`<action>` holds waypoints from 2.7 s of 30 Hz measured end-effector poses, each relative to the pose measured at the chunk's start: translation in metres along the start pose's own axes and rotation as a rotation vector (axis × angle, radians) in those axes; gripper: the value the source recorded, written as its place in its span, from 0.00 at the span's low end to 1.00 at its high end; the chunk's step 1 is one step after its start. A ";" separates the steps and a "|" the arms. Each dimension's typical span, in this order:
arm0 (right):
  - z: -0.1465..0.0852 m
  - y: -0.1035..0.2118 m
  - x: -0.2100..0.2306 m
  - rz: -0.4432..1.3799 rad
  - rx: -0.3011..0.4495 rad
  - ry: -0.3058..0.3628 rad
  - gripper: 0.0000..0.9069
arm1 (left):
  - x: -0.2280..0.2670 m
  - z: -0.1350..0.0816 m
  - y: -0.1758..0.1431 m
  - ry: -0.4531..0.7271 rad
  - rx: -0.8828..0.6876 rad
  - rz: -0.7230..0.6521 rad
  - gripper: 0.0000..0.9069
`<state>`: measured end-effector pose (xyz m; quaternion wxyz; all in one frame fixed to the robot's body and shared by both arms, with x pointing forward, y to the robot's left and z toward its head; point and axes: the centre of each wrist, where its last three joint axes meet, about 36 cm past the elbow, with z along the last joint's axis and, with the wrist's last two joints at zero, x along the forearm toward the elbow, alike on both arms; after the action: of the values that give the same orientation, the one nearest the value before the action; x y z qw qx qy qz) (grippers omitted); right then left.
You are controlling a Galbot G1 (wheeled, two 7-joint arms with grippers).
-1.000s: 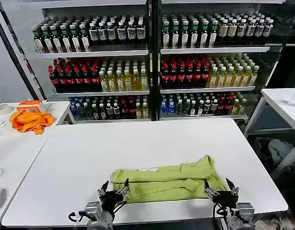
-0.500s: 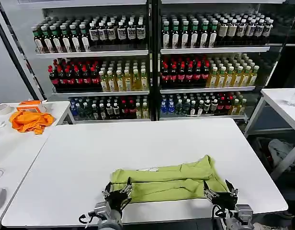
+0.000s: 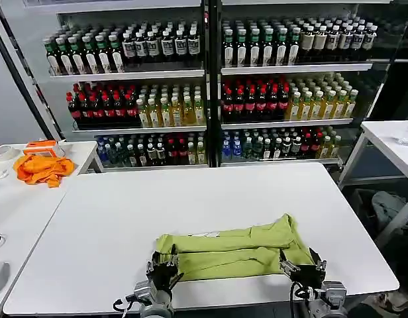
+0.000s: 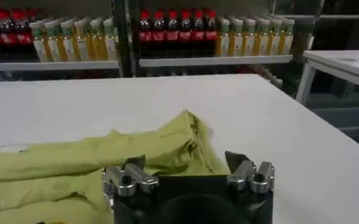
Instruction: Fold and organize the clothes.
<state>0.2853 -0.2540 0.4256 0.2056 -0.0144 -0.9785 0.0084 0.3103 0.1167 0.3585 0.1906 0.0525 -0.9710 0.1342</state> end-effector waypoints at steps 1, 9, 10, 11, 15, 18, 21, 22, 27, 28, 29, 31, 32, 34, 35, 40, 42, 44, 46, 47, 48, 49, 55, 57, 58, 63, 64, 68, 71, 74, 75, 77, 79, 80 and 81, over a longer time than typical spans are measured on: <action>0.000 0.000 0.000 0.001 -0.001 -0.001 1.00 | 0.000 0.001 0.000 -0.002 0.002 0.001 0.02; 0.001 0.002 0.001 0.007 -0.004 0.003 1.00 | 0.002 0.002 0.001 -0.014 0.018 0.017 0.02; 0.001 0.002 0.001 0.008 -0.004 0.003 1.00 | 0.002 0.002 0.001 -0.014 0.021 0.020 0.02; 0.001 0.002 0.001 0.009 -0.004 0.003 1.00 | 0.002 0.002 0.001 -0.014 0.023 0.022 0.02; 0.001 0.002 0.002 0.013 -0.006 0.000 1.00 | 0.004 0.001 0.001 -0.013 0.035 0.029 0.02; 0.000 0.002 0.002 0.015 -0.007 -0.003 1.00 | 0.006 0.001 0.005 -0.008 0.039 0.028 0.02; 0.000 0.003 0.002 0.015 -0.008 -0.004 1.00 | 0.008 0.001 0.011 -0.005 0.035 0.024 0.02; 0.000 0.003 0.003 0.015 -0.008 -0.005 1.00 | 0.008 0.002 0.013 -0.002 0.032 0.022 0.02; -0.001 0.005 0.003 0.013 -0.007 -0.006 1.00 | 0.007 -0.007 0.028 -0.016 0.018 0.008 0.02; -0.001 0.005 0.003 0.012 -0.007 -0.006 1.00 | 0.006 -0.009 0.032 -0.021 0.014 0.005 0.02; -0.001 0.005 0.003 0.011 -0.006 -0.006 1.00 | 0.006 -0.012 0.036 -0.025 0.009 0.001 0.02; -0.001 0.006 0.003 0.010 -0.005 -0.006 1.00 | 0.003 -0.017 0.044 -0.034 -0.002 -0.006 0.02; -0.001 0.006 0.002 0.008 -0.004 -0.007 1.00 | 0.003 -0.019 0.048 -0.038 -0.006 -0.010 0.02; -0.001 0.006 0.002 0.007 -0.003 -0.007 1.00 | 0.002 -0.023 0.056 -0.042 -0.014 -0.016 0.02; -0.002 0.006 0.002 0.006 -0.001 -0.009 1.00 | 0.002 -0.024 0.059 -0.043 -0.019 -0.018 0.02; -0.002 0.006 0.002 0.005 0.003 -0.010 1.00 | 0.001 -0.028 0.081 -0.036 -0.048 -0.033 0.02; -0.002 0.006 0.002 0.005 0.004 -0.010 1.00 | 0.000 -0.029 0.090 -0.032 -0.062 -0.041 0.02; -0.003 0.005 0.001 0.004 0.006 -0.011 1.00 | -0.002 -0.031 0.099 -0.028 -0.074 -0.051 0.02; -0.003 0.006 0.001 0.002 0.006 -0.013 1.00 | -0.005 -0.034 0.110 -0.027 -0.088 -0.062 0.02; -0.003 0.006 0.001 0.002 0.005 -0.013 1.00 | -0.006 -0.036 0.115 -0.026 -0.094 -0.068 0.02; -0.003 0.007 0.001 0.000 0.005 -0.014 1.00 | -0.007 -0.037 0.120 -0.025 -0.101 -0.074 0.02; -0.003 0.007 0.000 -0.002 0.005 -0.014 1.00 | -0.009 -0.040 0.126 -0.025 -0.107 -0.080 0.02; -0.003 0.010 -0.002 -0.011 0.004 -0.012 1.00 | -0.019 -0.056 0.157 -0.031 -0.161 -0.111 0.02; -0.003 0.011 -0.002 -0.013 0.002 -0.012 1.00 | -0.022 -0.061 0.166 -0.033 -0.180 -0.124 0.13; -0.003 0.012 -0.002 -0.015 0.002 -0.012 1.00 | -0.022 -0.063 0.170 -0.032 -0.189 -0.129 0.70; 0.000 0.014 -0.002 -0.018 0.002 -0.005 1.00 | -0.020 -0.066 0.176 -0.018 -0.210 -0.145 1.00; 0.000 0.014 -0.002 -0.017 0.002 -0.004 1.00 | -0.019 -0.066 0.176 -0.018 -0.212 -0.147 1.00; 0.002 0.015 -0.002 -0.016 0.004 0.001 1.00 | -0.012 -0.062 0.168 -0.019 -0.209 -0.149 1.00; 0.003 0.015 -0.002 -0.018 0.005 0.003 1.00 | -0.008 -0.057 0.159 -0.025 -0.207 -0.148 1.00; 0.003 0.015 -0.002 -0.018 0.007 0.003 1.00 | -0.006 -0.052 0.151 -0.027 -0.206 -0.149 1.00; 0.003 0.015 -0.001 -0.018 0.007 0.003 1.00 | -0.006 -0.050 0.149 -0.029 -0.207 -0.148 1.00; 0.003 0.015 -0.001 -0.019 0.007 0.003 1.00 | -0.007 -0.047 0.145 -0.031 -0.209 -0.153 1.00; 0.003 0.014 -0.001 -0.018 0.009 0.004 1.00 | -0.009 -0.043 0.144 -0.033 -0.212 -0.162 1.00; 0.004 0.014 -0.001 -0.017 0.009 0.004 1.00 | -0.010 -0.042 0.143 -0.035 -0.215 -0.169 1.00; 0.004 0.013 -0.001 -0.017 0.010 0.004 1.00 | -0.011 -0.040 0.143 -0.036 -0.217 -0.174 1.00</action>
<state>0.2850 -0.2408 0.4216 0.2079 -0.0052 -0.9781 0.0118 0.3129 0.2650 0.3553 0.1887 0.1181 -0.9748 0.0102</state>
